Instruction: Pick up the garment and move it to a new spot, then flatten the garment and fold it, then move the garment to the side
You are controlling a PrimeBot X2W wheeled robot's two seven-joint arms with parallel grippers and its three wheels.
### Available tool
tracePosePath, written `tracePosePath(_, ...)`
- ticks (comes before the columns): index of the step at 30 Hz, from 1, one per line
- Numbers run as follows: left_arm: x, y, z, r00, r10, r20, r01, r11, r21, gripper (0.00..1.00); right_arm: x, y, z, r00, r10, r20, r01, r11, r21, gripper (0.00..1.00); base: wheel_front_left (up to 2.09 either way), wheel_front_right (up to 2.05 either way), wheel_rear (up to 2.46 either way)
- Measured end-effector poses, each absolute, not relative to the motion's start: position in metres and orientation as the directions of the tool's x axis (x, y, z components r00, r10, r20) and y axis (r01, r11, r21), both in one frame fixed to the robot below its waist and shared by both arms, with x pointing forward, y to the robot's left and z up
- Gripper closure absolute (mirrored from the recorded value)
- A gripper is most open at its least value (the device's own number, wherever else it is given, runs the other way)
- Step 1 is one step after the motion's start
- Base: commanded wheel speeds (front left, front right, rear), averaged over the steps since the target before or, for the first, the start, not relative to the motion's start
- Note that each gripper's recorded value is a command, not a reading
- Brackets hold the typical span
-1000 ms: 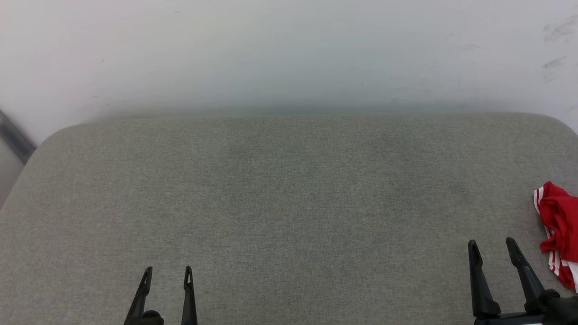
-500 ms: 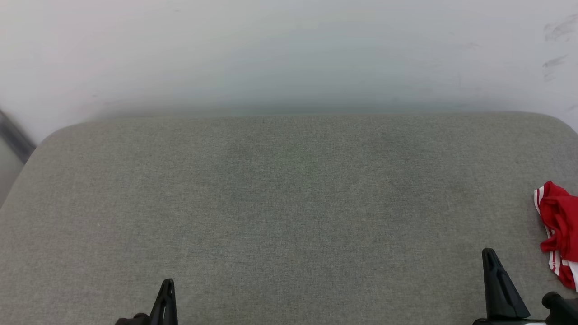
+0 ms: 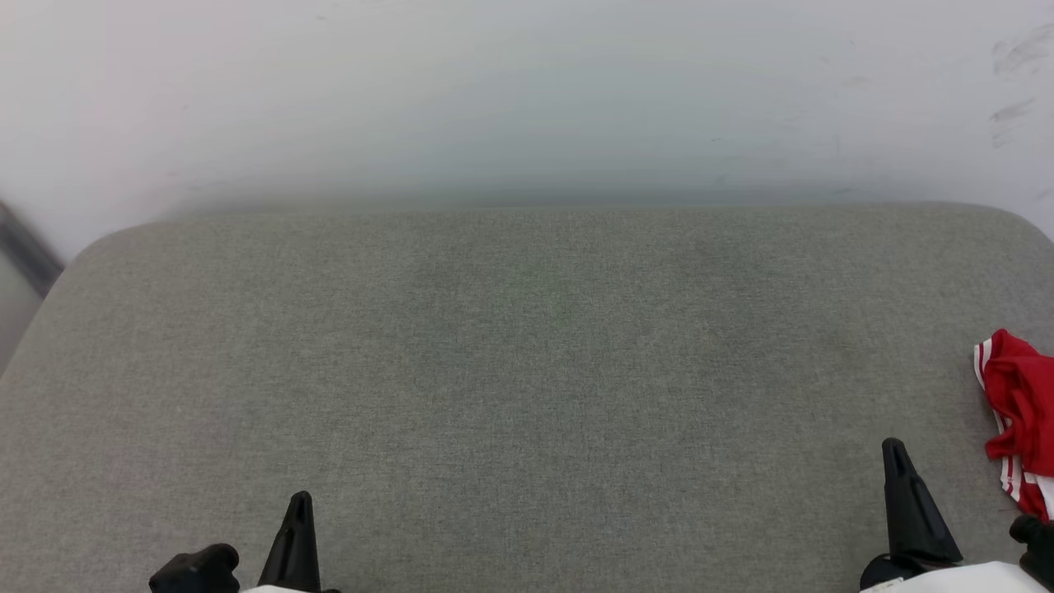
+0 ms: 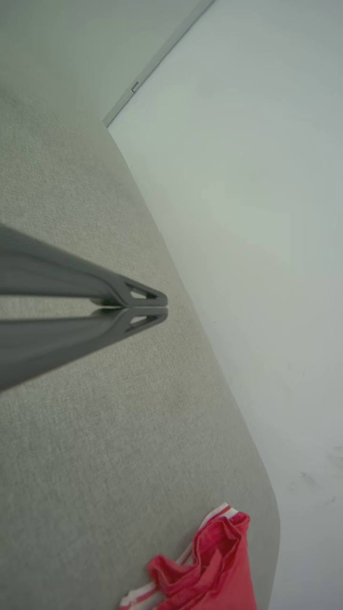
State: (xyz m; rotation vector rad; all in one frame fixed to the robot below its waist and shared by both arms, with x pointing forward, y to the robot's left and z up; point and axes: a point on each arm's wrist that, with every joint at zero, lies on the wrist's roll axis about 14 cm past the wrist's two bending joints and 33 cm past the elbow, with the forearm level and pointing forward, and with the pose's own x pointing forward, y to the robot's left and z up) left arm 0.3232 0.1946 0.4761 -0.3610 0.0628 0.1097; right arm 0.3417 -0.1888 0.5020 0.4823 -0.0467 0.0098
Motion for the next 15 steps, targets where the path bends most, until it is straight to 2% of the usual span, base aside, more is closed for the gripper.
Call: tracePosePath(15,0.336,0.198,0.474,0.990,0.084,-0.117,-0.136,0.810,-0.570,1.00,0.353,-0.193,0.501,1.000,-0.020,0.022,0.001,0.757,0.653,1.00,0.00,0.00,0.00)
